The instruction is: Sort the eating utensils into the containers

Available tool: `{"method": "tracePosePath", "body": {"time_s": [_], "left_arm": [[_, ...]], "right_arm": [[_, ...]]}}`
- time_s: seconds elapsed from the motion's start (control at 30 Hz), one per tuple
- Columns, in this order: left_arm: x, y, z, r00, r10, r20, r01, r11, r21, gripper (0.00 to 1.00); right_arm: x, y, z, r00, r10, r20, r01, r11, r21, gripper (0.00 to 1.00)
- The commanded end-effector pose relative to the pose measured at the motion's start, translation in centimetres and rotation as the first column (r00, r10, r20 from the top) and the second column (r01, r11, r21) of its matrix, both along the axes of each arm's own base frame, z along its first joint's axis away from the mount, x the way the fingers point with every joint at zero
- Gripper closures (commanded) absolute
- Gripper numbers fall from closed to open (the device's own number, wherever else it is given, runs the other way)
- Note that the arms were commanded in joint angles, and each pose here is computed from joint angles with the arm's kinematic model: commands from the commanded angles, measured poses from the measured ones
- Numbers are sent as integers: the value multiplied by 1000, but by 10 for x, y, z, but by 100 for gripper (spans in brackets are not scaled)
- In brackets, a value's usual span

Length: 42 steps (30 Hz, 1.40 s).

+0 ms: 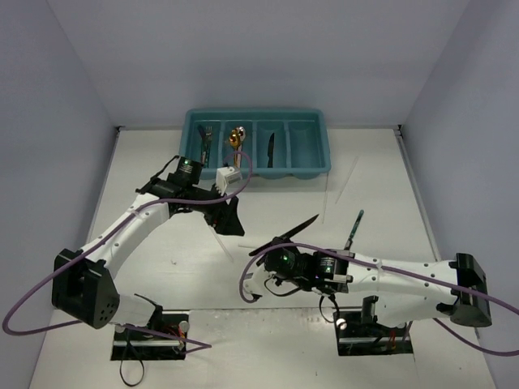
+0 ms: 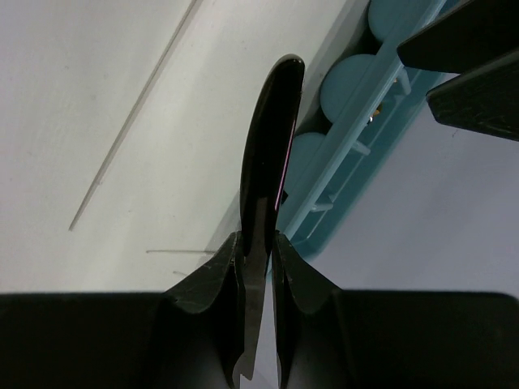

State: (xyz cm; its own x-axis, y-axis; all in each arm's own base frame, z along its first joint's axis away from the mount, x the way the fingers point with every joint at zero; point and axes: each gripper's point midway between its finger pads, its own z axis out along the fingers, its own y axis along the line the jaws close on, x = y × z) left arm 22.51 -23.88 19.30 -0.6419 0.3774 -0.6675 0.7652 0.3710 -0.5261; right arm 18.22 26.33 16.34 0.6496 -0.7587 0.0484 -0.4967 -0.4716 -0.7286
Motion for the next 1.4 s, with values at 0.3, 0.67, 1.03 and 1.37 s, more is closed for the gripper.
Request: {"method": "tracePosePath", "body": {"time_s": [0.3,0.67,1.03,1.37], "left_arm": [[-24,-15,24,992,-56,112,55,998,11,23],[-21,-16,24,992,-20,127,15,999,40,19],[-19,-19,16,990,-31,136,22,997,71,19],[-28,-30,10,991,-80,107,71,994,88,27]], "right_arm": [[16,8,29,944,56,326,-80,995,63,100],[27,21,41,905,-23,425,-40,989,139,100],[20,32,51,892,15,451,-93,984,151,100],[15,39,50,884,69,462,-137,984,116,100]]}}
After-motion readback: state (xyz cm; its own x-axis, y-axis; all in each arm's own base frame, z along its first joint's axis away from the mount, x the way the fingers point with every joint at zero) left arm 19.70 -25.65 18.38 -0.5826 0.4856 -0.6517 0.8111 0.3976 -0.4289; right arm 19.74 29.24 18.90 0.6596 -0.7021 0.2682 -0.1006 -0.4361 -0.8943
